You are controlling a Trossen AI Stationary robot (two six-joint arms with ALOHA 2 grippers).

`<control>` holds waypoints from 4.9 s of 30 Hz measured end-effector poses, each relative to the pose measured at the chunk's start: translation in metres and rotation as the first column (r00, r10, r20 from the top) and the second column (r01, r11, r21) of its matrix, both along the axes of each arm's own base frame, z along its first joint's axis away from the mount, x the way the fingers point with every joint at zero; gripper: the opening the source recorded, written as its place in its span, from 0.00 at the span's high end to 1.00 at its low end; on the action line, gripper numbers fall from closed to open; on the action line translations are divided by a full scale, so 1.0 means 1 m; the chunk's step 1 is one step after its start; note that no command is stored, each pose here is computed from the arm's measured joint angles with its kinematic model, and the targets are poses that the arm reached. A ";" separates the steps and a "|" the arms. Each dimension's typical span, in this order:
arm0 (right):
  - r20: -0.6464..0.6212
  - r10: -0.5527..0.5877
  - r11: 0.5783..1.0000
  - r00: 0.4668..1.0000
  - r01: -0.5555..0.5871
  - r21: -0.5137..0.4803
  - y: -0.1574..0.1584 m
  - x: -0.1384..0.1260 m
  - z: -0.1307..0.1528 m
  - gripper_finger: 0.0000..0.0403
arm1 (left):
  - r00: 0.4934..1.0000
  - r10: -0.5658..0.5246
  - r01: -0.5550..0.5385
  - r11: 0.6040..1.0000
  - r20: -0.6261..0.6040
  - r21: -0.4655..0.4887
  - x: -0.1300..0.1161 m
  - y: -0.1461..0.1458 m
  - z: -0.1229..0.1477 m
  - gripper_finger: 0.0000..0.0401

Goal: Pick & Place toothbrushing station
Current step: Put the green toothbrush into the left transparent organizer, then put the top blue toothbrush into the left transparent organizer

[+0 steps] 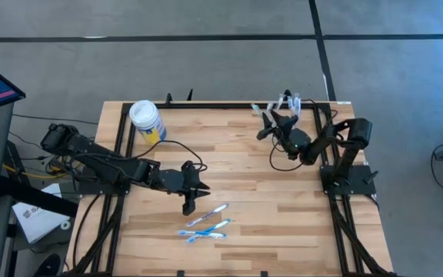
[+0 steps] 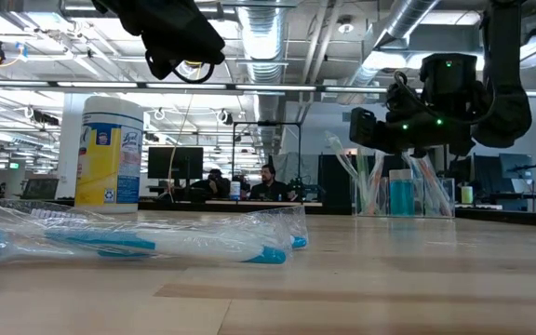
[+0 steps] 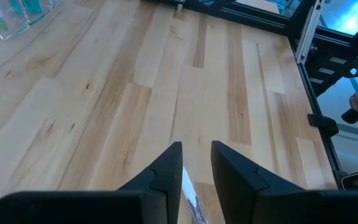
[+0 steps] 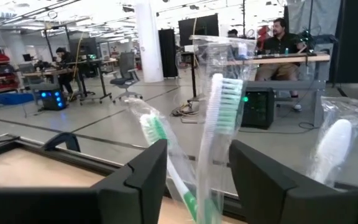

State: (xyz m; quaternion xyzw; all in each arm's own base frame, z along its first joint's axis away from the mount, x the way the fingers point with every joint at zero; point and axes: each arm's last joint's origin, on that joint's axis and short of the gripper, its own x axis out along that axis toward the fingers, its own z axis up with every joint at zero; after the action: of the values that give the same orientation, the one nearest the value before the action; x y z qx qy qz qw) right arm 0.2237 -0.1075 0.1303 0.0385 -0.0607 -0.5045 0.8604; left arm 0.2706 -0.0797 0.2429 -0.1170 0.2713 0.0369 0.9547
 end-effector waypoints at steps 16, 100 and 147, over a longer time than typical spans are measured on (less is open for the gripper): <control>-0.039 -0.026 0.998 0.999 0.024 -0.050 0.012 0.003 0.009 0.49 | 1.000 0.013 -0.013 1.000 0.000 0.000 0.000 0.000 0.000 0.80; -0.243 0.284 0.947 0.928 -0.310 -0.079 0.102 0.021 0.042 0.62 | 0.929 -0.235 0.220 0.972 -0.285 -0.085 -0.091 -0.099 -0.129 0.61; -0.244 0.311 0.938 0.919 -0.339 -0.079 0.103 0.021 0.042 0.62 | 0.991 -0.088 0.115 0.945 0.101 -0.307 -0.084 -0.056 -0.034 1.00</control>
State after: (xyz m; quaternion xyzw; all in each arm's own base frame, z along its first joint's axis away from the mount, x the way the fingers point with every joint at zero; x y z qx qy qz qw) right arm 0.2451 -0.0045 0.1723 -0.0617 0.0152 -0.3509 0.9343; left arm 0.1870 -0.1360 0.2089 -0.2539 0.2381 -0.0609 0.9355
